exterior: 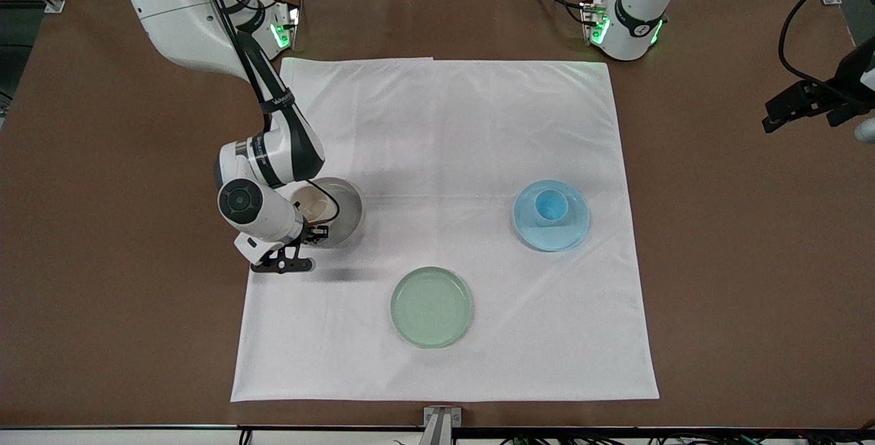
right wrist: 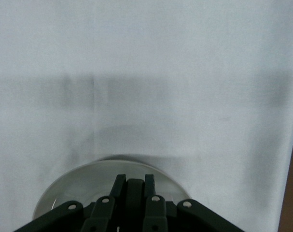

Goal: Place blue cup in blue plate and white mug in gray plate

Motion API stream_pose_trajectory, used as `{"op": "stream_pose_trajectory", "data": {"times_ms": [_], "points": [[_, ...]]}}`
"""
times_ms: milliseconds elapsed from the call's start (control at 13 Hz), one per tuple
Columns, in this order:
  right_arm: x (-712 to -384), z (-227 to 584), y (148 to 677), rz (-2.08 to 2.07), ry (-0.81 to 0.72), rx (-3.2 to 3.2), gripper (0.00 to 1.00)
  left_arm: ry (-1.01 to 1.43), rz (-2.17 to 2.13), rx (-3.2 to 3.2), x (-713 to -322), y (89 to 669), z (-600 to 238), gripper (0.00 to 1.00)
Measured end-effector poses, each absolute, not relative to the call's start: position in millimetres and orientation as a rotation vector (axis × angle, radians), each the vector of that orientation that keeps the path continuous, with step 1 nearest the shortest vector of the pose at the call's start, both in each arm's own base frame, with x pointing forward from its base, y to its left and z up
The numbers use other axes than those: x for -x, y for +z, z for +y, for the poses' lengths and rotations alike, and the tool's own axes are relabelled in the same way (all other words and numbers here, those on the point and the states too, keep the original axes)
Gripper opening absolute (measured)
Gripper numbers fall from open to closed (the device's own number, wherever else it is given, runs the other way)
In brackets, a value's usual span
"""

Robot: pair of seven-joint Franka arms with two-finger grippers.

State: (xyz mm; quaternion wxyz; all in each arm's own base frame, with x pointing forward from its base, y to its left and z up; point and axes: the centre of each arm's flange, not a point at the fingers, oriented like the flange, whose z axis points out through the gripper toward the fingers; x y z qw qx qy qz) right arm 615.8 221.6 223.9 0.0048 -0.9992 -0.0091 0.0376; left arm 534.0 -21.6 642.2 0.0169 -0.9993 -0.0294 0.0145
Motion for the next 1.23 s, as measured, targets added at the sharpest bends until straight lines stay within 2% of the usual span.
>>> {"op": "stream_pose_trajectory", "data": {"times_ms": [231, 308, 462, 615, 846, 1077, 1231], "points": [[-614.7, 224.6, 218.8, -0.023, 0.123, 3.123, 0.2, 0.056, -0.062, 3.099, -507.6, 640.0, -32.9, 1.0], [-614.3, 225.0, 217.4, -0.024, 0.125, 3.123, 0.27, 0.053, -0.051, 3.098, -501.1, 639.6, -37.1, 1.0], [-614.7, 224.6, 218.3, -0.023, 0.128, 3.124, 0.47, 0.043, -0.039, 3.097, -493.5, 640.9, -44.3, 1.0], [-612.9, 220.5, 236.2, -0.017, 0.208, 3.131, 0.69, 0.029, -0.034, 3.096, -490.1, 644.8, -48.0, 1.0], [-604.4, 183.9, 334.0, 0.045, 0.369, 3.118, 1.0, 0.024, -0.034, 3.097, -489.7, 645.0, -47.8, 1.0], [-577.3, 90.7, 449.2, 0.121, 0.453, 3.063, 1.0, 0.02, -0.032, 3.097, -490.2, 644.6, -47.6, 1.0], [-554.4, 22.3, 494.9, 0.106, 0.412, 3.042, 1.0, 0.02, -0.028, 3.097, -490.4, 644.2, -48.1, 1.0]]}}
